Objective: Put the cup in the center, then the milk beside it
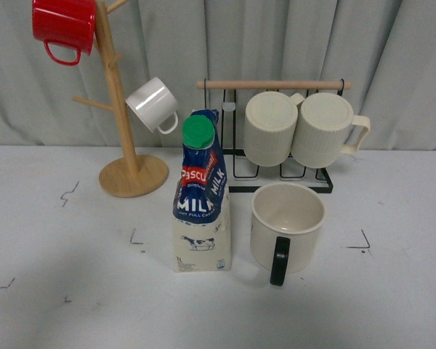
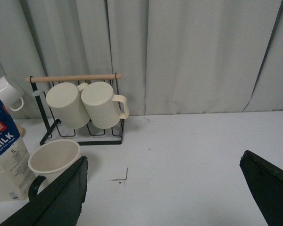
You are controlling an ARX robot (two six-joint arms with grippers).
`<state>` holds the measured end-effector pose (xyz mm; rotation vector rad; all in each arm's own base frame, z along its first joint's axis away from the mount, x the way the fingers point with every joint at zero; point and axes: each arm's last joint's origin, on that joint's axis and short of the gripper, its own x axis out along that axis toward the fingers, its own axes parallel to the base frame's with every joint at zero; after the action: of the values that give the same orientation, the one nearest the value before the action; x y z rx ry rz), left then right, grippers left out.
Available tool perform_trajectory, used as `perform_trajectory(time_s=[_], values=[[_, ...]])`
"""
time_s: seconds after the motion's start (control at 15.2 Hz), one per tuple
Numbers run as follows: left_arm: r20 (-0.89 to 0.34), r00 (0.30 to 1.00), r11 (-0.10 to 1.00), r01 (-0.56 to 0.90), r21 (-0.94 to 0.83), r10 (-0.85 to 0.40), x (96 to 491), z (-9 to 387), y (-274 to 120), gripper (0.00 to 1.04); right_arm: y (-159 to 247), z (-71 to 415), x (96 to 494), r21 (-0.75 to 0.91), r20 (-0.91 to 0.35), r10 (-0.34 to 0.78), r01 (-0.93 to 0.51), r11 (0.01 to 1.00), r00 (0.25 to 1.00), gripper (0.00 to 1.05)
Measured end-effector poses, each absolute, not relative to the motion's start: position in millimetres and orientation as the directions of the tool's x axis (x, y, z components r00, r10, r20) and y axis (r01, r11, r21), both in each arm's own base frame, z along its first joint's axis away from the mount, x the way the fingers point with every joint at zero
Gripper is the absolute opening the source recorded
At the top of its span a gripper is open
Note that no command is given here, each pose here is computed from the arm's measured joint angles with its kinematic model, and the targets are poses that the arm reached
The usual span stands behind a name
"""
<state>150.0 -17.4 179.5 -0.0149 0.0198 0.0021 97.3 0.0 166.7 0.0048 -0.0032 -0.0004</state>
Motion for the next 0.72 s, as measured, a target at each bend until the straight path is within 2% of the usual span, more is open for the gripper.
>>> perform_trajectory(time_s=[0.07,0.33,0.72], values=[[-0.019,1.0,1.0,-0.003,-0.013,0.002,145.7,177.3,-14.7,0.02,0.0,166.7,97.3,0.005,0.003,0.0,0.0,1.0,1.0,0.98],[0.015,1.0,1.0,-0.019,-0.015,0.019,133.3,172.3,1.0,0.02,-0.1,166.7,97.3,0.005,0.003,-0.001,0.001,1.0,1.0,0.98],[0.007,1.0,1.0,0.0,-0.014,0.0,120.0,169.8,-0.1,0.02,0.0,166.8,97.3,0.005,0.004,0.0,0.0,1.0,1.0,0.98]])
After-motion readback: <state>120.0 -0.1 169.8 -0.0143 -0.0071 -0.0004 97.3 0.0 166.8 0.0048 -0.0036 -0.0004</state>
